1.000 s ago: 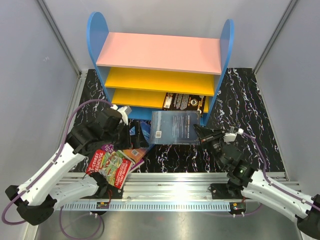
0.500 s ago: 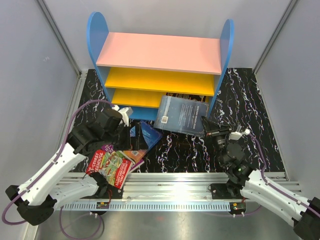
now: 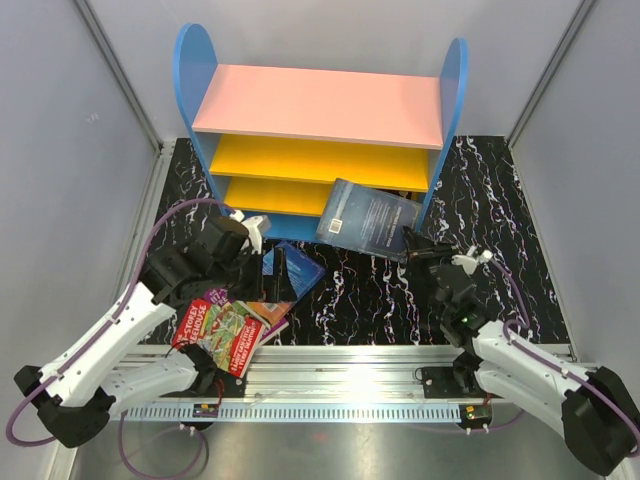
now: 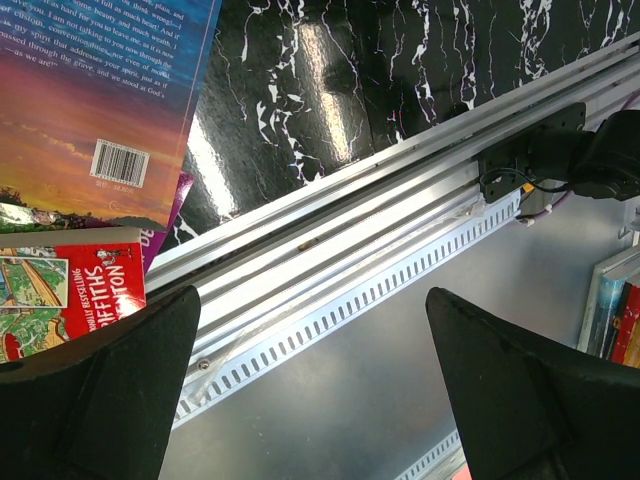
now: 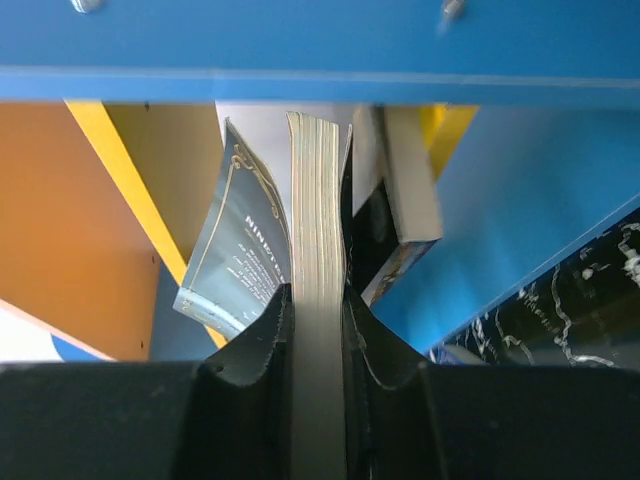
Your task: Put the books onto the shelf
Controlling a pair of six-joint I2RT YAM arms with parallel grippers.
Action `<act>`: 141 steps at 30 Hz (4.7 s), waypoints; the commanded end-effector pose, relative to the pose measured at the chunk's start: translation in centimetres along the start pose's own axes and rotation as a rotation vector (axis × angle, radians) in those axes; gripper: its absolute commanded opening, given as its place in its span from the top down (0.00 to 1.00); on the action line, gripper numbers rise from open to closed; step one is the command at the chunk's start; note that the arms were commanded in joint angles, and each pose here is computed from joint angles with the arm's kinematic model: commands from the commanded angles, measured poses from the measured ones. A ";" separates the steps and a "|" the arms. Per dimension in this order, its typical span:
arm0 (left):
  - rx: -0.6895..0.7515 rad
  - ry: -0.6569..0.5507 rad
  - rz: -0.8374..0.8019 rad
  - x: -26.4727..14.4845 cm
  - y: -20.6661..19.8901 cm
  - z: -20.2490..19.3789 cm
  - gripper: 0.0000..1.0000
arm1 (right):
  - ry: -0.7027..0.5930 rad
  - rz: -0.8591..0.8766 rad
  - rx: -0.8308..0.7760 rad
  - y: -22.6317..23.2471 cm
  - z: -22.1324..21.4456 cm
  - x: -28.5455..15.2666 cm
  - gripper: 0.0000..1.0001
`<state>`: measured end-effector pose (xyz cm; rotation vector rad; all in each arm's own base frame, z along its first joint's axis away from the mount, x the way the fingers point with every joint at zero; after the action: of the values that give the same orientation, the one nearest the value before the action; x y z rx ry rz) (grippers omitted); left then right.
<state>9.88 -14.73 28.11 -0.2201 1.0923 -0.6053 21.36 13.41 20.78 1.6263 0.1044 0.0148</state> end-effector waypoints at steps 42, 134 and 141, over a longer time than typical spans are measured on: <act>-0.005 -0.030 -0.070 0.0 -0.3 0.0 0.02 | -0.060 -0.045 0.009 9.5 -2.5 4.3 1.00; 0.165 -0.379 0.060 18.7 -7.8 16.7 1.00 | -0.184 -0.419 -0.111 8.3 -0.7 5.5 0.15; 0.194 -0.347 0.057 20.3 -8.4 17.0 1.00 | -0.191 -0.402 -0.096 8.4 -0.3 5.7 0.15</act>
<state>27.36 -34.11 23.06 -0.1230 0.7683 -0.5824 27.10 14.25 27.10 1.4265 0.3484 -0.4735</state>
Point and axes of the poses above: each gripper's point midway between its finger pads, its own x axis out along the fingers, its own y axis along the line the jaws close on, z = x × y, the point moved 8 cm from there along -x, back along the fingers, and after that the axes turned 6 degrees about x, right-handed, at the moved point
